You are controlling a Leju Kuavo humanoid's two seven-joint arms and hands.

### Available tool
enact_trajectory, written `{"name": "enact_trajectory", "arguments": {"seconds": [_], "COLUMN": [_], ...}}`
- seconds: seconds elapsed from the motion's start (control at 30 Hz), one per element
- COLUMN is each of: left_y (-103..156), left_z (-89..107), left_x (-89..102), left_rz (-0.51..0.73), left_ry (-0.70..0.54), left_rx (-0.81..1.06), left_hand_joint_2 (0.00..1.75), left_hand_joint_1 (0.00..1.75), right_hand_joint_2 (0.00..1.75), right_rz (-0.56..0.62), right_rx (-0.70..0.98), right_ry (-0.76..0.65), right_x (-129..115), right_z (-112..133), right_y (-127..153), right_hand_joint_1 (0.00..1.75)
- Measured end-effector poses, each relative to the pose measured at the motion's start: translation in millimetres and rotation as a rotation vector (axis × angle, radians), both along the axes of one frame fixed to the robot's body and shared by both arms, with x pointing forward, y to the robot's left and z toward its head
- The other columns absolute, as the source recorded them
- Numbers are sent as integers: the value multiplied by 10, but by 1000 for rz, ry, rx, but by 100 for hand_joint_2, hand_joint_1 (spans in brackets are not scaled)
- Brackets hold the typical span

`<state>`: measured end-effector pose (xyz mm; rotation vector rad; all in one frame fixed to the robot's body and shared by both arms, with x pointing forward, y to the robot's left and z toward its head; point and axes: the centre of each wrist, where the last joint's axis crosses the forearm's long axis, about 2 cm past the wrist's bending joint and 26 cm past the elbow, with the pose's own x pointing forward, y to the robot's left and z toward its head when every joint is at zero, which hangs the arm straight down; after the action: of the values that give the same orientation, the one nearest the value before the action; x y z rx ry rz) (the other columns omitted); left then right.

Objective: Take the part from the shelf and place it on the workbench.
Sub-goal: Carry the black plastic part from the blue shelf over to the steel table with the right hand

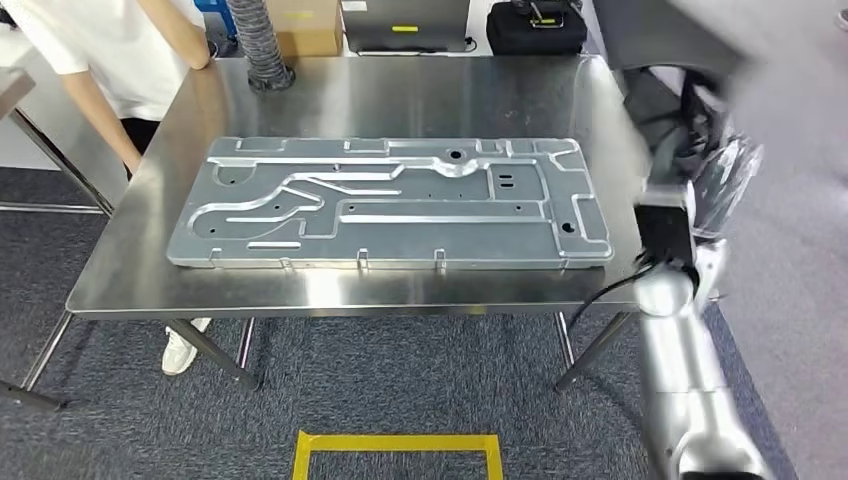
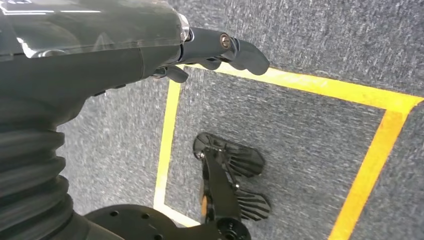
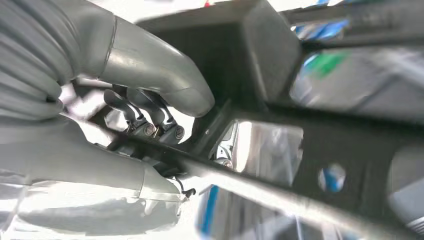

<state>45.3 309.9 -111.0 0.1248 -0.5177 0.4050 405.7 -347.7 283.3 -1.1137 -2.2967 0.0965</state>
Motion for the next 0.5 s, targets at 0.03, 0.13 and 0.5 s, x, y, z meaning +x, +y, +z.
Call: {"name": "enact_trajectory", "arguments": {"seconds": [0.03, 0.13, 0.5], "left_y": [8, 20, 32], "left_z": [1, 3, 6], "left_x": [3, 24, 43], "left_rz": [-4, -15, -47], "left_ry": [-1, -6, -9], "left_rx": [2, 5, 13], "left_hand_joint_2": [175, 175, 175], "left_hand_joint_1": [0, 0, 0], "right_hand_joint_2": [175, 175, 175], "right_rz": [-108, -349, -412], "right_rx": [-64, -237, -850], "right_ry": [29, 135, 466], "right_x": [97, 381, 902], "right_z": [72, 311, 409], "right_y": [-98, -282, 294], "right_hand_joint_1": [175, 175, 175]}}
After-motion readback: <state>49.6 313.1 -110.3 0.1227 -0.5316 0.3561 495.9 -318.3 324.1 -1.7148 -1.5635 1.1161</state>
